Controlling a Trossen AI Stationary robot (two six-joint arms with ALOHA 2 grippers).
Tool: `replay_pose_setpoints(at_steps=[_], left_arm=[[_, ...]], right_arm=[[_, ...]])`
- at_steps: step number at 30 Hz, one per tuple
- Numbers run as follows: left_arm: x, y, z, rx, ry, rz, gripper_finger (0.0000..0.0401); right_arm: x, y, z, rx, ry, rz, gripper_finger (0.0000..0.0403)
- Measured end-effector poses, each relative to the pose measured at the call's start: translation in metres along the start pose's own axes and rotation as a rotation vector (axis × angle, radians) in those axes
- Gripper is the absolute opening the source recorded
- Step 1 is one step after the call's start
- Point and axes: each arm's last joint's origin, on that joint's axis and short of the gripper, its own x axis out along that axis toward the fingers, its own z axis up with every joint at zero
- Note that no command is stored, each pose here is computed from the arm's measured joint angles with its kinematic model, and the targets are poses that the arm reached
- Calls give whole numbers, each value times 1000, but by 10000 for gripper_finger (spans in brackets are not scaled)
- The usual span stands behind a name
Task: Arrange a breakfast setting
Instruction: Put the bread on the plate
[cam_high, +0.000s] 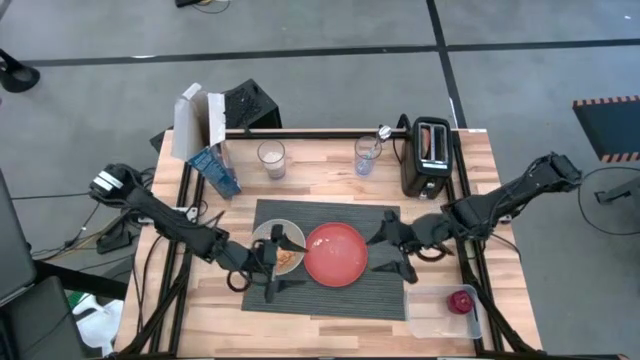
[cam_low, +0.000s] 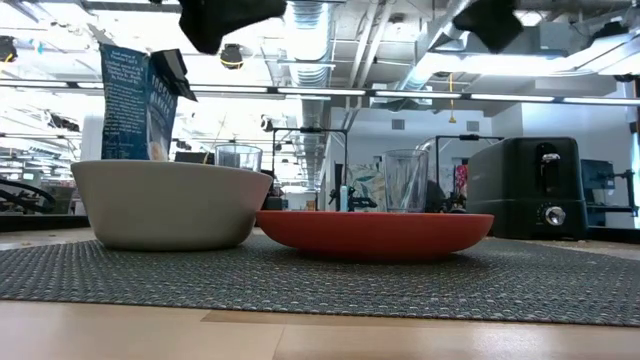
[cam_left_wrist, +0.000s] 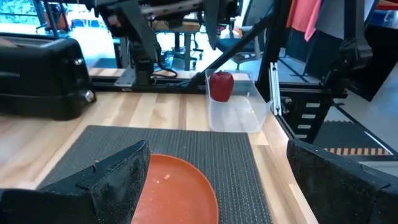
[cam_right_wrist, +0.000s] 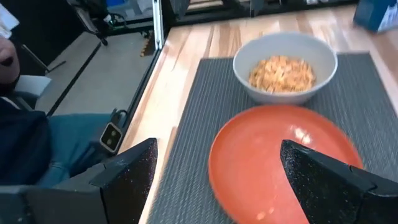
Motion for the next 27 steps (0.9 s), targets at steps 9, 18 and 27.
replay_pose_setpoints(at_steps=[9, 18, 27], left_arm=[[28, -10, -30, -71, -41, -52, 364], [25, -31, -46, -122, -7, -107, 364], [18, -47, -43, -114, -44, -79, 364]], right_arm=[[-21, 29, 3, 217, 140, -46, 366], [-44, 56, 9, 361, 153, -64, 366], [-51, 65, 10, 369, 124, -67, 366]])
